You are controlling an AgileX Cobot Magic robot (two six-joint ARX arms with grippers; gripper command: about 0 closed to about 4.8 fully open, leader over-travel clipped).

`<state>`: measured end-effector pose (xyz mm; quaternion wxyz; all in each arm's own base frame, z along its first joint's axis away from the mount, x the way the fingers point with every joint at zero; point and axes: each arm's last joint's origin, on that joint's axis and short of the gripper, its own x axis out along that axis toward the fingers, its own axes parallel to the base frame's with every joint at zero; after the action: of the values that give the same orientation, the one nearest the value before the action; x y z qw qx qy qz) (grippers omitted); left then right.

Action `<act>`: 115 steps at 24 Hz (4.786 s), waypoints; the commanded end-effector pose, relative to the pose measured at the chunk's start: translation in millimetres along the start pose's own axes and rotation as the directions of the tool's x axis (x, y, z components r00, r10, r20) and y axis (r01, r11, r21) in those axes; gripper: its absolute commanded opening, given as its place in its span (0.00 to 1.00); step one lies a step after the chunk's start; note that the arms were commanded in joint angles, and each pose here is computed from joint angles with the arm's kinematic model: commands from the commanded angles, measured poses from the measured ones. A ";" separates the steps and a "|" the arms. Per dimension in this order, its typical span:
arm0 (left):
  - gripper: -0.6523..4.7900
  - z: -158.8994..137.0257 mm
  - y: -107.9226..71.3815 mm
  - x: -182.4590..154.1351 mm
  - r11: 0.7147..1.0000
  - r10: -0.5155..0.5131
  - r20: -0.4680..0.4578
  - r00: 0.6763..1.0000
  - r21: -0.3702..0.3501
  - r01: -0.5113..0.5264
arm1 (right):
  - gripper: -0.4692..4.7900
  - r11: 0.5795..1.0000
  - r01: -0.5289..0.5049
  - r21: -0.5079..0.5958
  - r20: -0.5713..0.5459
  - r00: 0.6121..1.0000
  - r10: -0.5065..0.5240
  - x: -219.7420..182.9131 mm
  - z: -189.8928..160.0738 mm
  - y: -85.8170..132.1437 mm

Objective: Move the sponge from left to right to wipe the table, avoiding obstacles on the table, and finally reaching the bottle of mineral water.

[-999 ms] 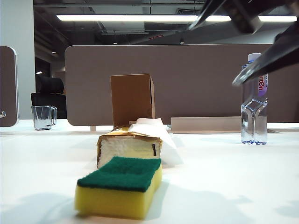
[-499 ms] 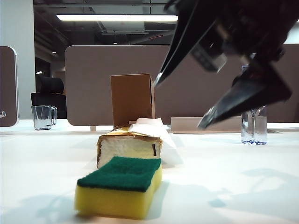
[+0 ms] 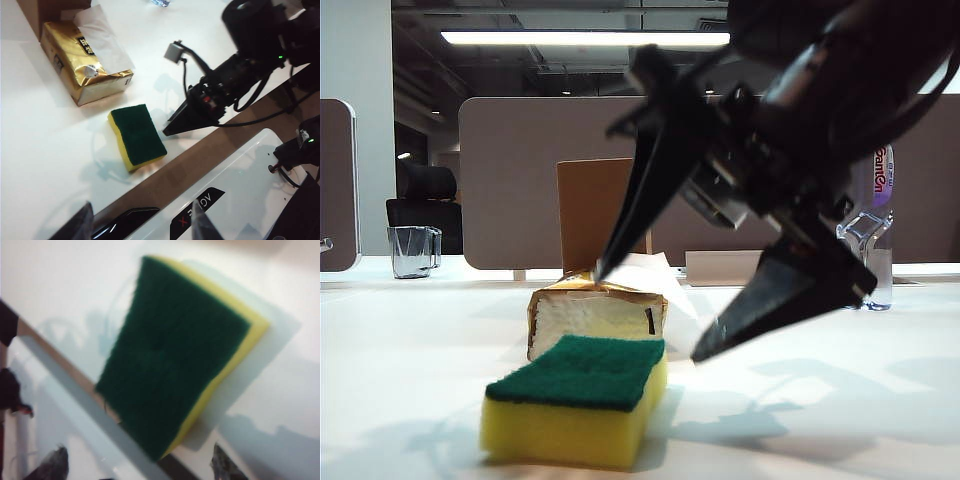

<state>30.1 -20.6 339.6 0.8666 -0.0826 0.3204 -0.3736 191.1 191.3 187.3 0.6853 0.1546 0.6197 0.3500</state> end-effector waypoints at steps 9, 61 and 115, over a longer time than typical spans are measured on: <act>0.58 0.3 -1.6 -0.6 1.000 -0.025 -0.001 1.000 0.017 0.025 | 0.80 1.000 0.017 0.026 0.039 0.999 -0.018 20.7 10.8 -6.2; 0.57 -3.5 -5.0 -3.8 0.999 -0.024 0.014 1.000 0.033 0.024 | 0.08 0.968 0.244 0.057 -0.006 0.970 -0.244 58.2 4.5 -26.6; 0.57 2.7 -11.7 -11.8 0.997 -0.013 0.057 0.998 0.074 0.009 | 0.08 0.821 0.512 0.251 0.030 0.844 -0.536 -83.0 -32.2 -141.3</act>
<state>19.0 -20.6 350.3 0.8753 -0.0669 0.2884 -0.3823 207.7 38.7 157.6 0.7701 0.1138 0.6167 0.1171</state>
